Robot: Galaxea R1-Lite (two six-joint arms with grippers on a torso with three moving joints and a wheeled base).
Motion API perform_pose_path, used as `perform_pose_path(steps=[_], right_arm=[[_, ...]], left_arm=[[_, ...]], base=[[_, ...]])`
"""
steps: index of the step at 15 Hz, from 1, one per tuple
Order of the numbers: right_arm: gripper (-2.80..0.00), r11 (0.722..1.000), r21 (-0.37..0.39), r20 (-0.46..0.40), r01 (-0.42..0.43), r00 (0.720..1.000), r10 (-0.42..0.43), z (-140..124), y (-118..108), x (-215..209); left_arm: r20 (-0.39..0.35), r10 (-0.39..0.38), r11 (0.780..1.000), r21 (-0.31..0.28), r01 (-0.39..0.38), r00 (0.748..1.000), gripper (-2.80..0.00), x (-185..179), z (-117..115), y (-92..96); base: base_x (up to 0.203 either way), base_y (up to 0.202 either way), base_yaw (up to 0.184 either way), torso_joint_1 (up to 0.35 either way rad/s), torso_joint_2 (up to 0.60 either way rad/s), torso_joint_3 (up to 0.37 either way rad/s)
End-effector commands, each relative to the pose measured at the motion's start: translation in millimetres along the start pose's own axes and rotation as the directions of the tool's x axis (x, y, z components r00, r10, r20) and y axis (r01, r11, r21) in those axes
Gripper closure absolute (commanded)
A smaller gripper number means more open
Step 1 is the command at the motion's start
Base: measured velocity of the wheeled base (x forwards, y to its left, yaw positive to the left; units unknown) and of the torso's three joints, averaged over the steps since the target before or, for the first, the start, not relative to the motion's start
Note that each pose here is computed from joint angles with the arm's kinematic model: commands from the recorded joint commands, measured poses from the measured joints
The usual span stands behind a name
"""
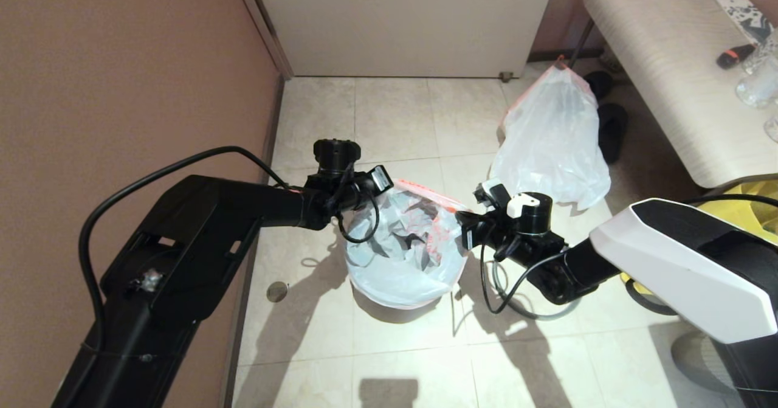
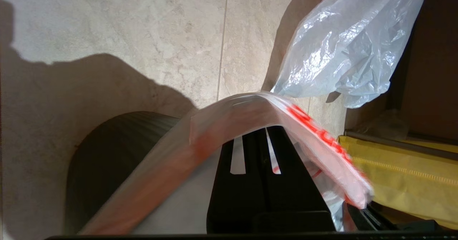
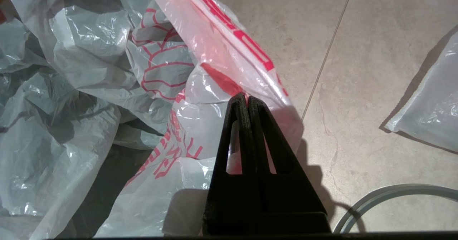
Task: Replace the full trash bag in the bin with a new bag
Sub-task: Put the new garbage bag on the trash can
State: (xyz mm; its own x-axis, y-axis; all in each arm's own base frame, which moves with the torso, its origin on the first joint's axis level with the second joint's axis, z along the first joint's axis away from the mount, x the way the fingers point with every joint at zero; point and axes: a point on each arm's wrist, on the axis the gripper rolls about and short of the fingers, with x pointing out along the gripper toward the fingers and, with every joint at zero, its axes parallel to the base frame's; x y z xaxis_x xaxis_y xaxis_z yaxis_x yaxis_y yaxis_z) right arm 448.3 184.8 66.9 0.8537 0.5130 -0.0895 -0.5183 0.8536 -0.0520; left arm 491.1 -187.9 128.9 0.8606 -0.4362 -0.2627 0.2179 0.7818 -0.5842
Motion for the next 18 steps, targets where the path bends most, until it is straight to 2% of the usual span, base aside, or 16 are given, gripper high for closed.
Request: perform_pose_path(steps=[1,11,18], right_arm=[[0.00,1.000,-0.005,0.031,-0.004,1.000,0.004,16,1,-6],[0.00,1.000,-0.004,-0.023,-0.001,1.000,0.001,-15,1,8],[0.00,1.000,-0.018,-0.053,0.016,0.998,-0.017,-30,-4,12]], left_arm=[[-0.001,0.001,1.000,-0.004,-0.001,1.000,0.00,0,0,0.4],[-0.006,0.005,1.000,-0.005,-0.005,1.000,0.00,2,-3,2.8],[-0.019,0.036,0.999,-0.010,-0.036,0.999,0.00,8,-8,20.4]], base=[[0.000,0.000,0.000,0.000,0.00,0.000],[0.000,0.000,0.000,0.000,0.00,0.000],[0.000,0.000,0.000,0.000,0.00,0.000]])
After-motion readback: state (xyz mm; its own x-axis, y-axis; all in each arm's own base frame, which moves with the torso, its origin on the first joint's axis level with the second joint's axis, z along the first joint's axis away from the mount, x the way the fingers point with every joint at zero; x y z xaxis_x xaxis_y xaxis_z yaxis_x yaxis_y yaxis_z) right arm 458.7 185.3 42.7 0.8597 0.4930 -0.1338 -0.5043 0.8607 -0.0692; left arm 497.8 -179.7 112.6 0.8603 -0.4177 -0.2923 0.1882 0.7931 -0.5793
